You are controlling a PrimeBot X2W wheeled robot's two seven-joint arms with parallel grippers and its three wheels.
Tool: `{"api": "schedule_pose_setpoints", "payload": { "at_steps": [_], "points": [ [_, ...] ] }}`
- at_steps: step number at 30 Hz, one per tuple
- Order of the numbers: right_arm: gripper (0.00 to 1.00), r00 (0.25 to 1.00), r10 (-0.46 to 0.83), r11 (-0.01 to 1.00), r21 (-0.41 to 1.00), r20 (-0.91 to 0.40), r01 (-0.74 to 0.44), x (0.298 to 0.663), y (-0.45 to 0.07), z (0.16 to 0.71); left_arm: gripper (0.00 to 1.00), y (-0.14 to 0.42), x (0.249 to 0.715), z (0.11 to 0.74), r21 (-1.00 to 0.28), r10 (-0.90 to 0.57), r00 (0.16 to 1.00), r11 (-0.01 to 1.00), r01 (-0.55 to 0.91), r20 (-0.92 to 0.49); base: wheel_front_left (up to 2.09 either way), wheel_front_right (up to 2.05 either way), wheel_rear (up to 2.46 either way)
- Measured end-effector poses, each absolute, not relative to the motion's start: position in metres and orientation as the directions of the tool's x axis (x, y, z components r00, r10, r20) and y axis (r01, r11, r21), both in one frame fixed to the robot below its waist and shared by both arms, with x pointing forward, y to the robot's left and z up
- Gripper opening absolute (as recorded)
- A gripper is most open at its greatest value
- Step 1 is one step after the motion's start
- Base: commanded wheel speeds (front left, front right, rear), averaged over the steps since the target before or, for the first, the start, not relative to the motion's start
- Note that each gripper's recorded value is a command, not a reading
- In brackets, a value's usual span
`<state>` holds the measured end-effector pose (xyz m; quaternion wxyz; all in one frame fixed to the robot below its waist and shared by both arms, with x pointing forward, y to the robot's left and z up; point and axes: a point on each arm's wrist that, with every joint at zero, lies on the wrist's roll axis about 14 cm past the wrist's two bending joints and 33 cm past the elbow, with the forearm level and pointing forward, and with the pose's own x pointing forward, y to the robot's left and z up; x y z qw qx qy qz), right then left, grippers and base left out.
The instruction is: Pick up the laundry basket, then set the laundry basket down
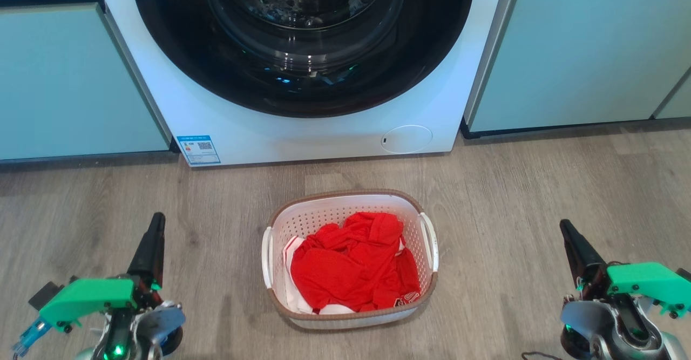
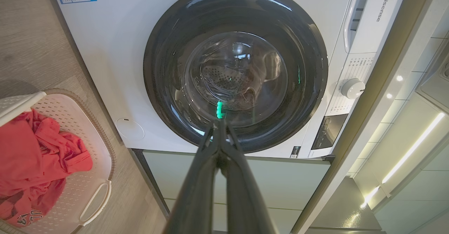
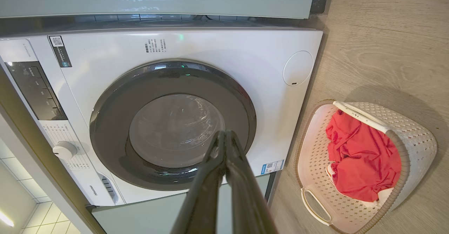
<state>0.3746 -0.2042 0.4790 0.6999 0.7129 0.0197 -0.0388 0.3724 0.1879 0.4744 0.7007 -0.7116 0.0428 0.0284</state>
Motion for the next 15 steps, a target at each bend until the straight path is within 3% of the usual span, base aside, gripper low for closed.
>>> {"api": "schedule_pose_setpoints", "payload": {
  "at_steps": [15],
  "points": [
    [0.0,0.996,-0.025,-0.019,0.996,-0.083,0.082,0.3746,-0.2049,0.479,0.0,0.1884,0.3724,0.4745,-0.995,-0.021,0.995,-0.015,-0.1,-0.1,0.0,0.0,0.0]
  ]
}}
